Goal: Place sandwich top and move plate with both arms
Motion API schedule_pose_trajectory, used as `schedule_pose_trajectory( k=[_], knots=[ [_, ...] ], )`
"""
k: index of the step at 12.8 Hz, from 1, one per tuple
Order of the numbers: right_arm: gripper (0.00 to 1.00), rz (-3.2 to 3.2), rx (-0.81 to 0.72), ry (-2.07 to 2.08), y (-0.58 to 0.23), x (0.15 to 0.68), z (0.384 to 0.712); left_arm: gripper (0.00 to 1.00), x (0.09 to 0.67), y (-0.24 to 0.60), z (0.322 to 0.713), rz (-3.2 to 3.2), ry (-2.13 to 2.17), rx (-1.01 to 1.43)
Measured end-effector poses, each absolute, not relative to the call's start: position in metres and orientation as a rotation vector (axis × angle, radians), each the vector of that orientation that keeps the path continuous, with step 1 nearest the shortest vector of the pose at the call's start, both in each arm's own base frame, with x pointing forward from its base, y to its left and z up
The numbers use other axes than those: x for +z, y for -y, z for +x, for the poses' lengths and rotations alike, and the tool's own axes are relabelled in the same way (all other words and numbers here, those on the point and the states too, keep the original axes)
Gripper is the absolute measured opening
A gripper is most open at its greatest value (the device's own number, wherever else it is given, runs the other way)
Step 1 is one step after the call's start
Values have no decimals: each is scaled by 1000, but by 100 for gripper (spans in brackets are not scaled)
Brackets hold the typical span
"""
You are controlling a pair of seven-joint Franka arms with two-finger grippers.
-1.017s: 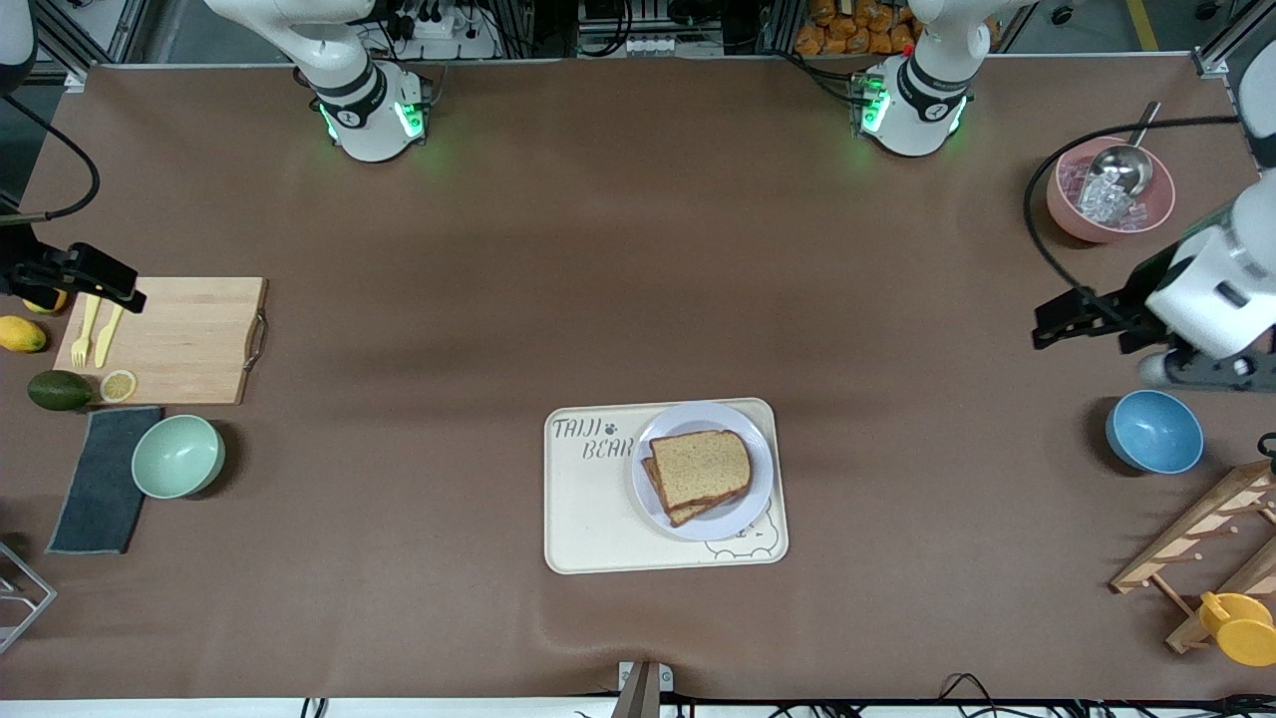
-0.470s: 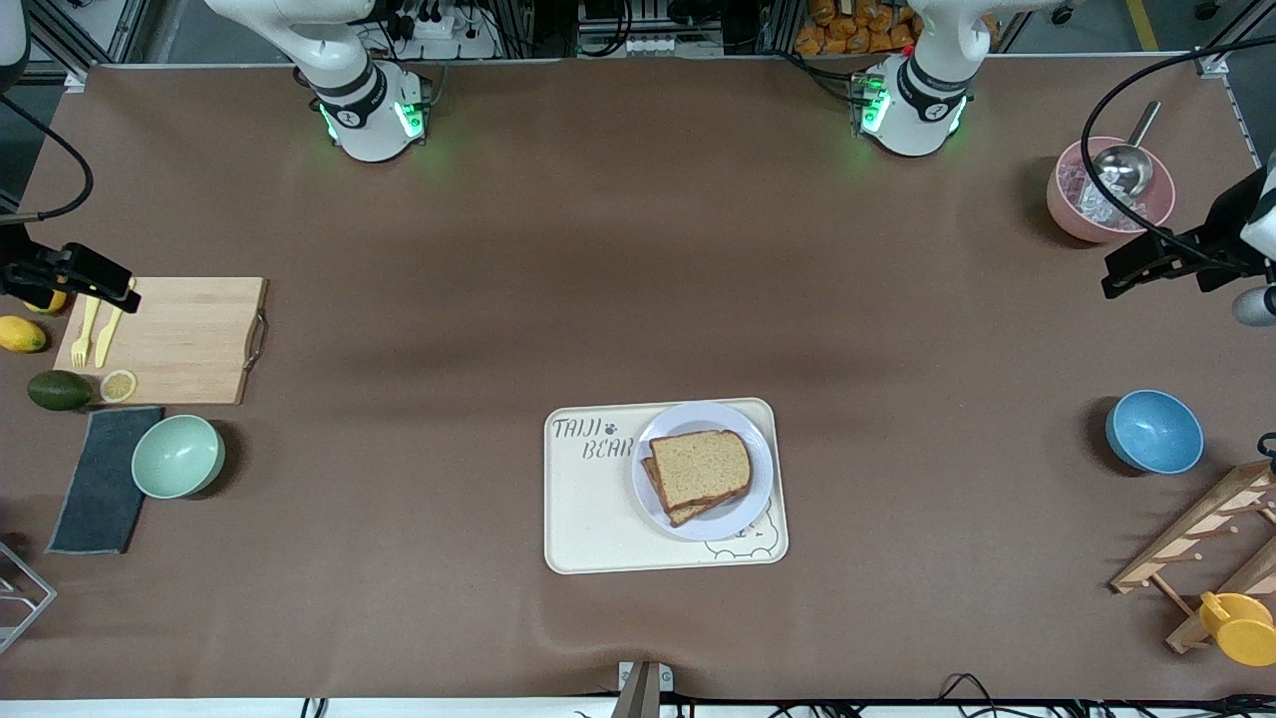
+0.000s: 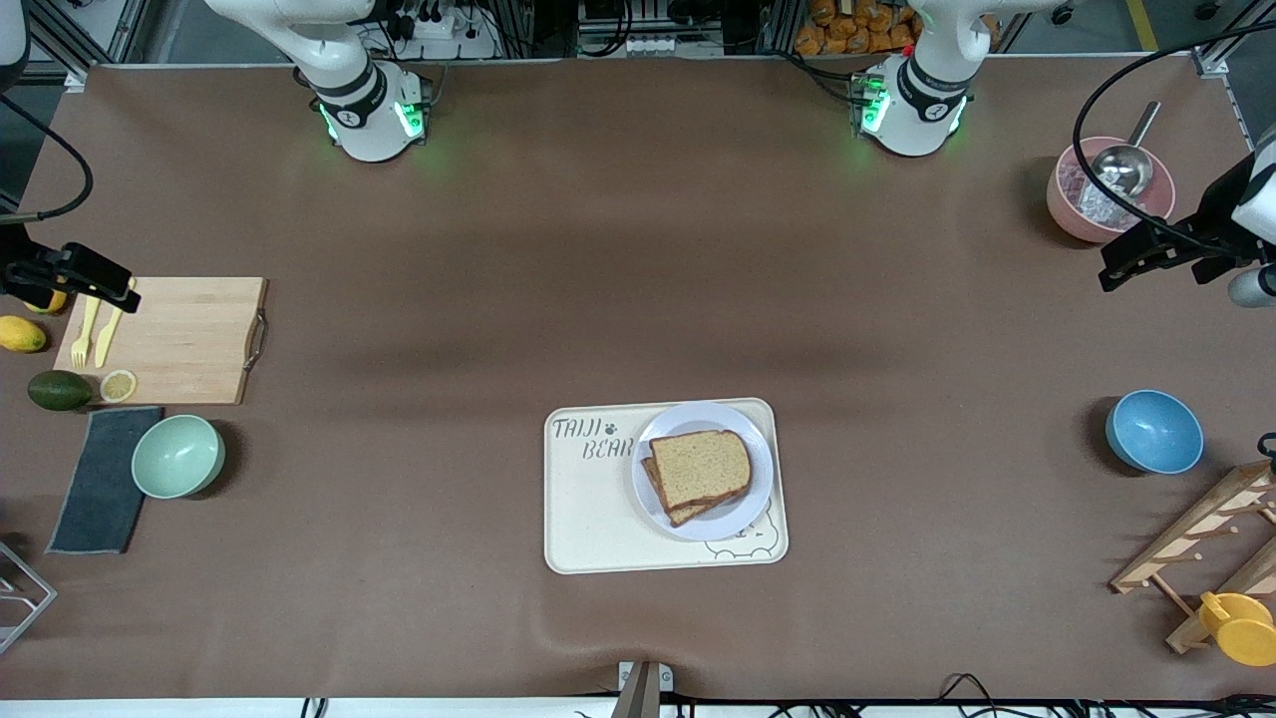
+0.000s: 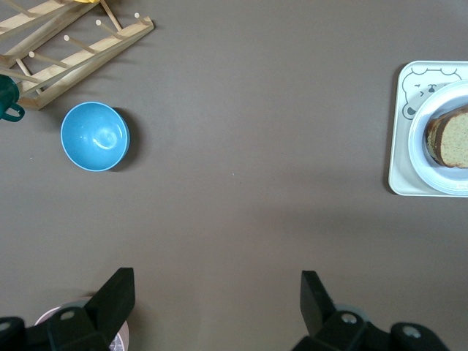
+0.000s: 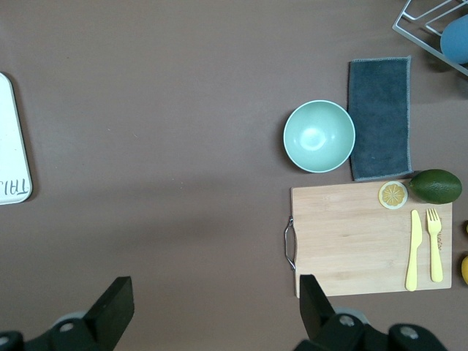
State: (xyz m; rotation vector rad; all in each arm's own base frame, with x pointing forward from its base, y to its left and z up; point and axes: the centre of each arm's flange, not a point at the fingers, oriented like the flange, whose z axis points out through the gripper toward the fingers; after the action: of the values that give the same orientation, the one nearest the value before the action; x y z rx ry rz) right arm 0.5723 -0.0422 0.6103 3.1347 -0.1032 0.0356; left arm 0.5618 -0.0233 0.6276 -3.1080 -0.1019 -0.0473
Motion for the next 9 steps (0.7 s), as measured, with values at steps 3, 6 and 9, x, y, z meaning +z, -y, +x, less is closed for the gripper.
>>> schedule_pose_trajectory(
  k=[3,6,9],
  knots=[
    [100,3134,36,103,42,610,572,100,629,24,561,-3108,100,-56],
    [100,3134,39,103,42,611,573,100,629,26,561,-3109,96,-56],
    [100,3133,59,100,41,612,574,100,628,36,560,-3146,123,-47]
  ],
)
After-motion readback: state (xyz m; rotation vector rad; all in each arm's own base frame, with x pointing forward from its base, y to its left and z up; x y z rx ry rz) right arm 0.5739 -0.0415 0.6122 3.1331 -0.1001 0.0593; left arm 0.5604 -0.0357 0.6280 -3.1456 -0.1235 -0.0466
